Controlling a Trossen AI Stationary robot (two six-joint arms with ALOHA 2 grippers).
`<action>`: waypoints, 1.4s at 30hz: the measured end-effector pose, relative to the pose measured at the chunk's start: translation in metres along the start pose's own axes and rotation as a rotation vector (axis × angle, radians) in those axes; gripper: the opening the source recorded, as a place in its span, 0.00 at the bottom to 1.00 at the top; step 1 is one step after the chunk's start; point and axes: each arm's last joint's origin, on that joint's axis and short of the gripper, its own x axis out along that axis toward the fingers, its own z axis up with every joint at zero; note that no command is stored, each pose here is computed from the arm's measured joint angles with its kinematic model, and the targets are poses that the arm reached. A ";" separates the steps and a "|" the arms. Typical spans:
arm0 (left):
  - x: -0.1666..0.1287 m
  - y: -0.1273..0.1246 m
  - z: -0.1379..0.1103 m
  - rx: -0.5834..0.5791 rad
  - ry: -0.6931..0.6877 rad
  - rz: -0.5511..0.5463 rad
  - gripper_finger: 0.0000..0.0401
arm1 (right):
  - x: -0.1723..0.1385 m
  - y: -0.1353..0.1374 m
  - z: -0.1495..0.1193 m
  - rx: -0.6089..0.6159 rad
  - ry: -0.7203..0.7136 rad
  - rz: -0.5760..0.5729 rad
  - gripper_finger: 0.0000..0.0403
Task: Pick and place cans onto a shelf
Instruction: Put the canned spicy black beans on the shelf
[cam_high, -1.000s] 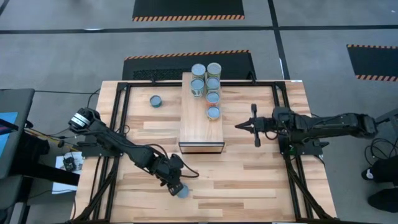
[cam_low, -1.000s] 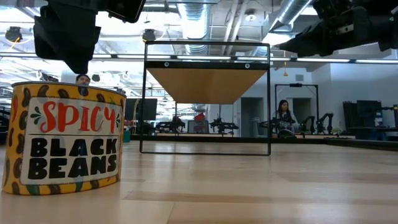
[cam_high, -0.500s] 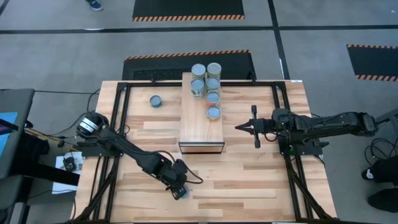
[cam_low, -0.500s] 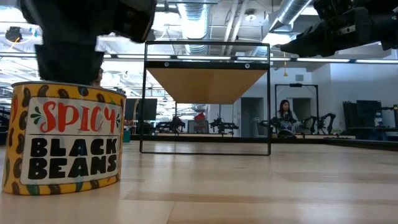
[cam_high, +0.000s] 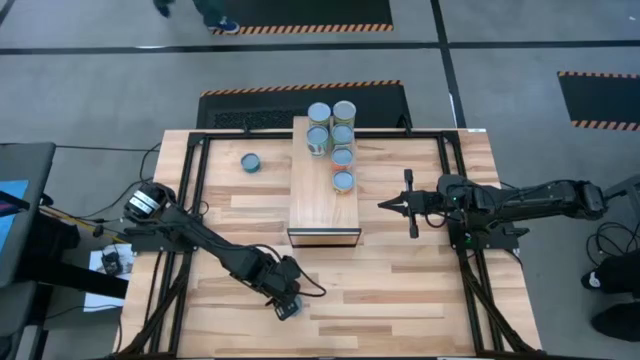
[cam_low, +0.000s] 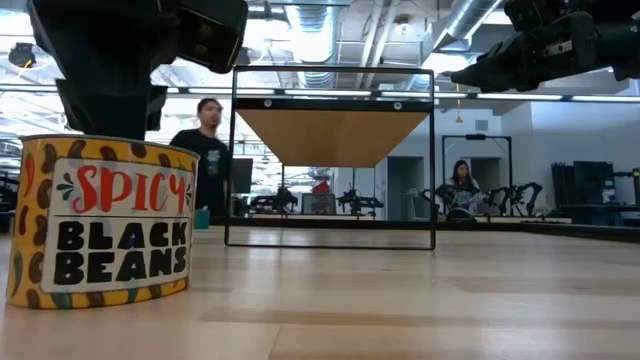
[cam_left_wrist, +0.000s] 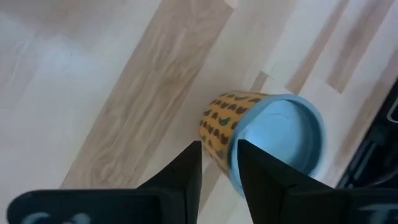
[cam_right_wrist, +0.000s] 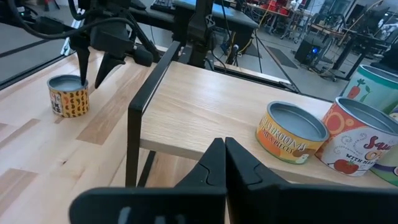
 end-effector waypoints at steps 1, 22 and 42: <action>0.000 0.000 0.000 0.006 0.002 0.004 0.22 | 0.000 0.000 0.000 0.000 0.000 0.000 0.02; -0.065 -0.003 0.015 0.136 -0.095 -0.120 0.01 | 0.000 0.000 0.000 0.000 0.003 0.001 0.02; -0.227 0.099 0.120 0.022 -0.545 0.022 0.00 | 0.000 0.000 -0.001 0.000 0.006 0.002 0.02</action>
